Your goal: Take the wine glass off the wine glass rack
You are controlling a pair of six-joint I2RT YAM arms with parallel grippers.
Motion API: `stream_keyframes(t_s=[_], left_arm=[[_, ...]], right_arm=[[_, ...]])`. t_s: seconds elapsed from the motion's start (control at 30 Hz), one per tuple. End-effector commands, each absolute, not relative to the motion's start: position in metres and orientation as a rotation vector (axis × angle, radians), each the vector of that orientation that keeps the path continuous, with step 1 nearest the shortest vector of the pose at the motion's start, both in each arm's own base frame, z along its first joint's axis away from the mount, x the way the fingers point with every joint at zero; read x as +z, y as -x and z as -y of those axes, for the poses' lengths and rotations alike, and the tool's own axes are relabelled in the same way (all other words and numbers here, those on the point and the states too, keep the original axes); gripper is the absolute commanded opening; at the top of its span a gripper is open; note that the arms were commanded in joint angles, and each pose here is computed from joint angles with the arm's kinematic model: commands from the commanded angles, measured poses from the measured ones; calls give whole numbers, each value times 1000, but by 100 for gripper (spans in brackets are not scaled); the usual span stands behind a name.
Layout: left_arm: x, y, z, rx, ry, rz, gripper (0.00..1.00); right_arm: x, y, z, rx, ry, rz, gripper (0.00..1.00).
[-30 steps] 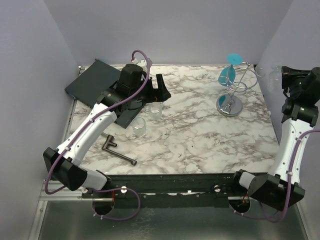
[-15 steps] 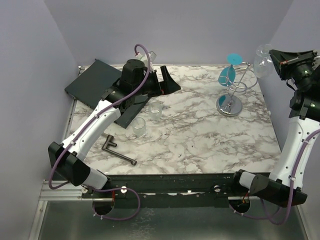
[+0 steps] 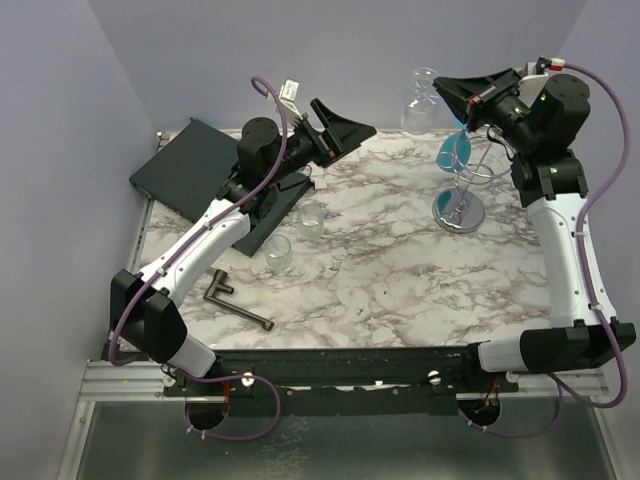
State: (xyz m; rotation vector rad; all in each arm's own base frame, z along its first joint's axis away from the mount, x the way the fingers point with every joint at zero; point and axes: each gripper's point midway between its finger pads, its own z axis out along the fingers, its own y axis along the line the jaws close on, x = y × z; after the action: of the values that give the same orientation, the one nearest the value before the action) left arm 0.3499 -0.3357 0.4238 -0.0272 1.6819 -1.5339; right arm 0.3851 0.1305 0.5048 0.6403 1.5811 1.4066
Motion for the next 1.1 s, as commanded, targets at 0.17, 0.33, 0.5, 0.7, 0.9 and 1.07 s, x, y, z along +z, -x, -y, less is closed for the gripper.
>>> stream_keyframes(t_s=[0.17,0.33,0.5,0.7,0.9,1.07], left_arm=[[464,-359,316,-1762,179,-1371,97],[468,-362,307,-1773,183,-1283,97],[467,-366,304,-1800,193,-1249,97],[462,-371,301,-1809,218,-1244,95],[461,-375,301,-1834,218,-1226,94],[460,-378,304,-1872,219,-1213,92]], right_arm=[[556,-386,-177,1698,-600,-1358,1],[557,-387,-200,1775,-616,-1366,0],[559,-387,-213,1830,-624,-1365,1],[561,-385,-219,1861,-622,-1361,1],[561,-382,-225,1880,-609,-1367,0],[561,-381,-229,1897,-607,-1367,0]])
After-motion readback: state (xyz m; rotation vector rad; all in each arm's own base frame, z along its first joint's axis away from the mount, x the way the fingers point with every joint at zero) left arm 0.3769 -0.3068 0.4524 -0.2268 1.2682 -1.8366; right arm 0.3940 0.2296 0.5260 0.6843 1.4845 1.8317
